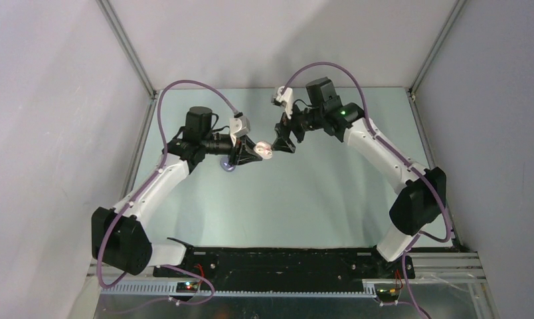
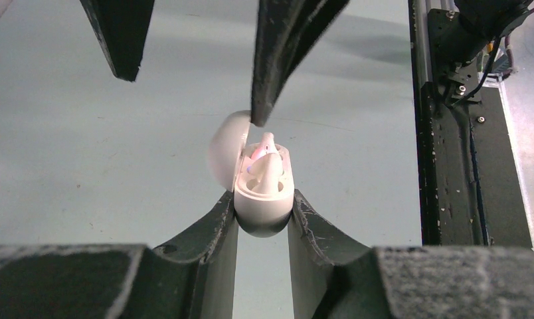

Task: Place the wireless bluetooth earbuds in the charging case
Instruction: Open the charging case, then adjust the earbud with the charging case.

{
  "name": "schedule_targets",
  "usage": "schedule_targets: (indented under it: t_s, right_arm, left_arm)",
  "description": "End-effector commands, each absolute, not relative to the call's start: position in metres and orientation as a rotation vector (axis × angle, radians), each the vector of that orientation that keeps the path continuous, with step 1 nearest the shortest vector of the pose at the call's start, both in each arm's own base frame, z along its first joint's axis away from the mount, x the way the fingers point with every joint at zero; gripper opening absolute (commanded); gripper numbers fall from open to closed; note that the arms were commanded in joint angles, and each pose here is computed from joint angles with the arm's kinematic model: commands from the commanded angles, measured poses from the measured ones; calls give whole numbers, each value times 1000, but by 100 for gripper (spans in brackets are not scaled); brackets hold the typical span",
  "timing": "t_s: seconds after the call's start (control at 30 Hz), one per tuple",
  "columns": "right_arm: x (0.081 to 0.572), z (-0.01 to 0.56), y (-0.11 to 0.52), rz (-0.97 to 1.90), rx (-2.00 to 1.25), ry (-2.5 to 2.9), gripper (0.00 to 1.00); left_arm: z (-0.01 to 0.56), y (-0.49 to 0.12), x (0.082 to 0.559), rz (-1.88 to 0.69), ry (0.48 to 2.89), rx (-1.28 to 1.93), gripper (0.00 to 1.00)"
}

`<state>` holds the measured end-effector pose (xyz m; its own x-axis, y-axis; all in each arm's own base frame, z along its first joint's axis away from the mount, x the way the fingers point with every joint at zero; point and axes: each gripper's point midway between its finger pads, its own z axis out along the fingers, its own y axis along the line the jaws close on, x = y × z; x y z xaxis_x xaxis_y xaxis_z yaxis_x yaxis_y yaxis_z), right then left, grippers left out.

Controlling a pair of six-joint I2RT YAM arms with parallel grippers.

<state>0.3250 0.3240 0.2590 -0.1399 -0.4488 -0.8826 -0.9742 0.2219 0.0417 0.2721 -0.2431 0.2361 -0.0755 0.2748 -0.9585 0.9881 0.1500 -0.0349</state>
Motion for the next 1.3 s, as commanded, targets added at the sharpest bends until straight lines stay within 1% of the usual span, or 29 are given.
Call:
schedule_targets:
  t_s: [0.0, 0.27, 0.43, 0.67, 0.97, 1.27]
  right_arm:
    - [341, 289, 322, 835, -1270, 1660, 85]
    - [327, 288, 325, 912, -1291, 1655, 85]
    - [315, 293, 332, 972, -1318, 1621, 88]
    - [310, 295, 344, 1006, -1313, 1614, 88]
    - [314, 294, 352, 996, -1306, 1616, 88]
    - [324, 277, 355, 897, -1310, 1657, 88]
  left_arm:
    - [265, -245, 271, -961, 1414, 1297, 0]
    - [266, -245, 273, -957, 1416, 1287, 0]
    - [266, -245, 273, -956, 1420, 1281, 0]
    - [266, -246, 273, -956, 1418, 1275, 0]
    - [267, -245, 273, -951, 1416, 1274, 0]
    - [268, -245, 273, -943, 1407, 1272, 0]
